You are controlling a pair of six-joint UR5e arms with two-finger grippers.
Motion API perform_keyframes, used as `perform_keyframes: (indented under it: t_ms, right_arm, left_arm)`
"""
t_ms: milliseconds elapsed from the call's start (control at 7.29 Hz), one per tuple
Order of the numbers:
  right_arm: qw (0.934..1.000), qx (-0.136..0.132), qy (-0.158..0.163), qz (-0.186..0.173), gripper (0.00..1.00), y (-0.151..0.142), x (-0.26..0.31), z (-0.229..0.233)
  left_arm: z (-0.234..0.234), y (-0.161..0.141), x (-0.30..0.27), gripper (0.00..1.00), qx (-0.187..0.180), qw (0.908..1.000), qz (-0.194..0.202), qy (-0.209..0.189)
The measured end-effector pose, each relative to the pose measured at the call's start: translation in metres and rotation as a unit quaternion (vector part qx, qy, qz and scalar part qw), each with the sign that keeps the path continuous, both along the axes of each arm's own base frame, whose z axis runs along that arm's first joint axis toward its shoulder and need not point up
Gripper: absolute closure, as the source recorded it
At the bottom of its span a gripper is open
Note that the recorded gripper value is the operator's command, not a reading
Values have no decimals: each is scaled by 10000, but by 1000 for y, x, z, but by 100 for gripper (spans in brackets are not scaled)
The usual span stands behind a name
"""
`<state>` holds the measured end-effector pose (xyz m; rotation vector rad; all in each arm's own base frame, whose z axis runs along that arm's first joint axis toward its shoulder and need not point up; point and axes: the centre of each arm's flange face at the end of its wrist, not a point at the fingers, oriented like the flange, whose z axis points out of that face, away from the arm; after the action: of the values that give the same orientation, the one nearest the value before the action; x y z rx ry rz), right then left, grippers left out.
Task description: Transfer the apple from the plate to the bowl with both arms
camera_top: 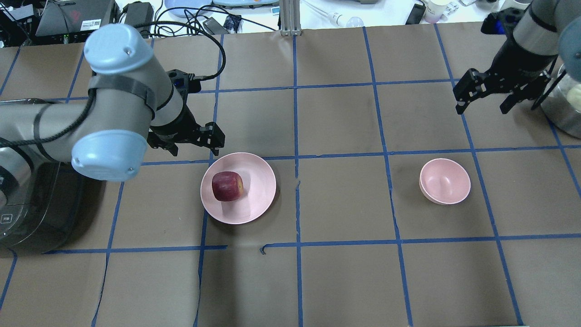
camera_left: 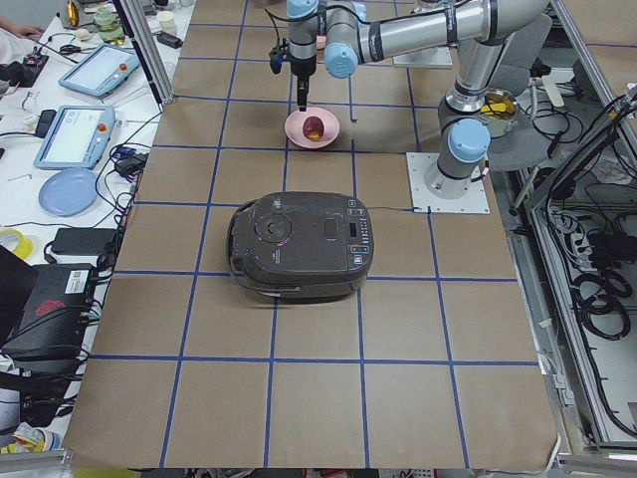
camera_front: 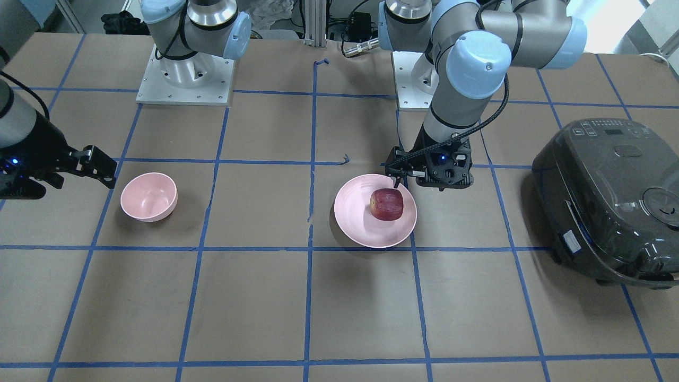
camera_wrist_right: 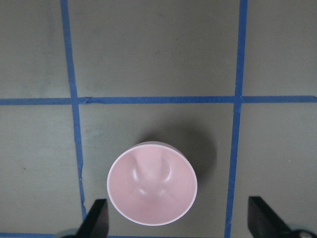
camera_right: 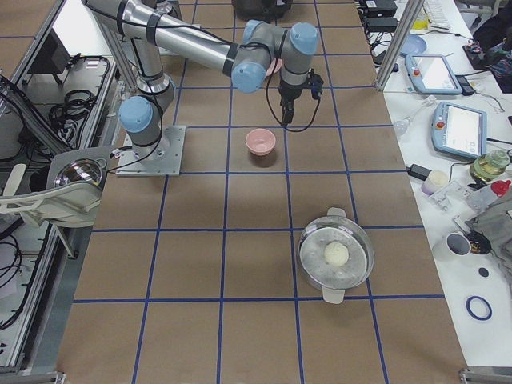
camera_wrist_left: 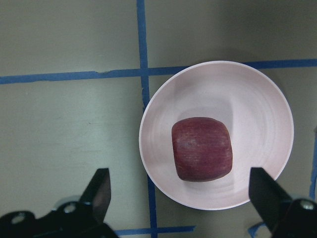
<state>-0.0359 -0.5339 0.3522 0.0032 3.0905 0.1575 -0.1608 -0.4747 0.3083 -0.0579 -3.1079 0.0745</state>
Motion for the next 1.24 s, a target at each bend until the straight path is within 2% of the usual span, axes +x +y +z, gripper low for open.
perform_keyframes:
  t_ms: [137,275,412,549,686,824,1235]
  right_arm:
    - [10000,83,-14,-1,0,9,-7,-43]
    - [9999,173,1,0,7,22,-8,-80]
    - [9996,266,38,7,34,37,-6,-111]
    - [9995,307,88,26,70,50,-4,-134]
    - [9993,318,156,102,100,59,-3,-147]
    - [9991,304,208,196,100,63,-5,-151]
    - [9993,269,221,152,100,65,-16,-152]
  left_arm:
    - [-25,12,-3,0,40,10000,-33,83]
    - [-41,17,-4,0,116,9998,-52,123]
    - [-51,17,-5,0,162,9998,-63,137]
    - [-59,14,-6,0,150,9998,-69,145]
    - [-65,10,-7,0,68,9998,-64,157]
    - [-73,5,-7,1,33,9999,-49,162]
    - [-97,3,-15,3,205,9996,44,163]
